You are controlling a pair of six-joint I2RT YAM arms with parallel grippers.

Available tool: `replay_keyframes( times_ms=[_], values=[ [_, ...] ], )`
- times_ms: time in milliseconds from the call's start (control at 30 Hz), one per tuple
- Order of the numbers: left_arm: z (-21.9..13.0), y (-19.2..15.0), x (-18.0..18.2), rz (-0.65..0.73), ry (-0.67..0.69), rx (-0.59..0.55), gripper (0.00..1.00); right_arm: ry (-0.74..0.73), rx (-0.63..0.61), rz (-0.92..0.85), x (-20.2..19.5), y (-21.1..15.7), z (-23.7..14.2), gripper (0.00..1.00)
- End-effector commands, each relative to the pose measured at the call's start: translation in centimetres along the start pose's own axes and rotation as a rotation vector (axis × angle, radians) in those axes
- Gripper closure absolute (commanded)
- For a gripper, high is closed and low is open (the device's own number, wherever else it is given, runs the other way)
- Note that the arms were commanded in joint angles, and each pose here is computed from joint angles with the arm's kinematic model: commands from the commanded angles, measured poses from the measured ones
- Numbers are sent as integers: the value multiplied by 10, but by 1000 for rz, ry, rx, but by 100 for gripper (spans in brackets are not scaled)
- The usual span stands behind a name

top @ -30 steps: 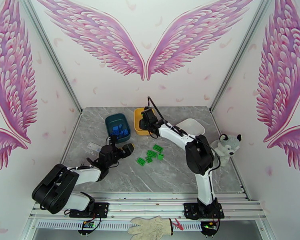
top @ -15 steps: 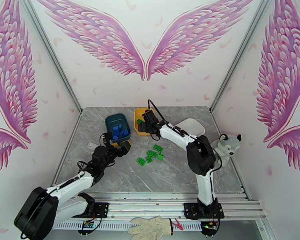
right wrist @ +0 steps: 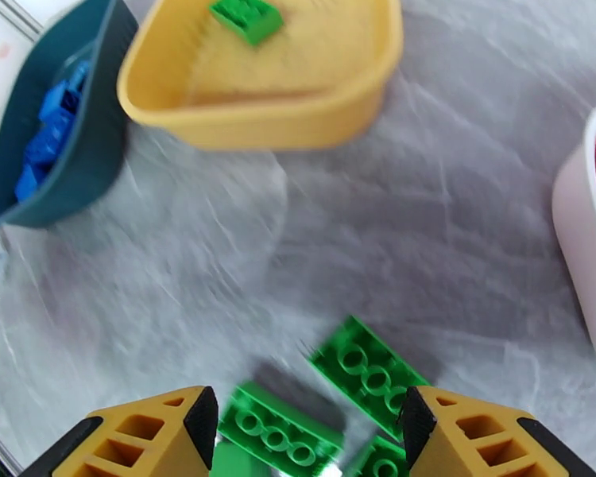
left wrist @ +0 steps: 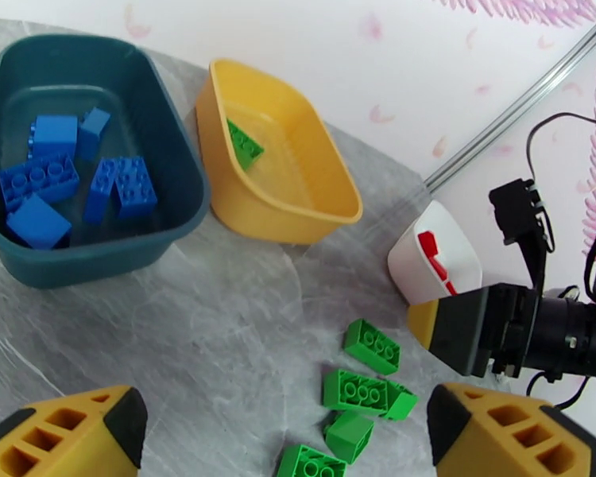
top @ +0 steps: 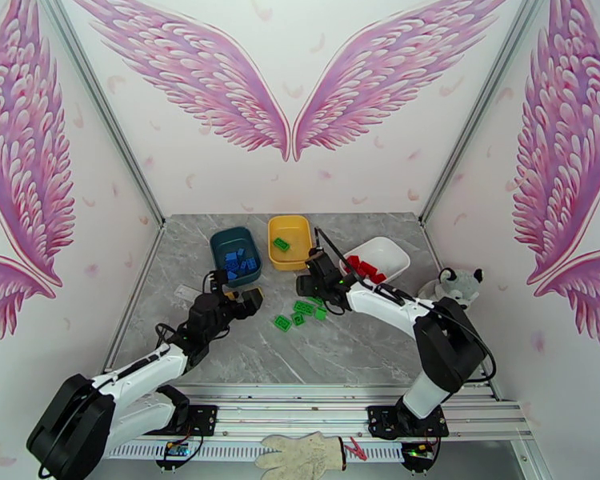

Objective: Sort the legos into containers by color

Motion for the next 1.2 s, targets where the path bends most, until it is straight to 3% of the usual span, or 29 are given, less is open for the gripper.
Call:
replay_keyframes(
  times_ms=[0,333,1033,1167],
  values=[
    [5,12,-13,21,-24,-23,1,-3,-42,47,-12,-9,-8,34],
    [6,13,-21,33,-37,-33,1,0,6,87,-36,-50,-2,43],
    [16,10,-24,34,-45,-10,1,6,64,77,-26,-70,29,42],
    [17,10,-23,32,-43,-10,1,9,72,63,-21,-70,32,37]
  ],
)
Point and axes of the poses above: each hand's point on the last joint's axis, 136 mm out from that joint toward the fingers, its own z axis out along the fingers, its own x axis along the line the jaws close on, y = z × x, the point moved 8 cm from there along -z, back along the fingers, and after that the axes turned 9 degrees about z, right-handed, at the moved point
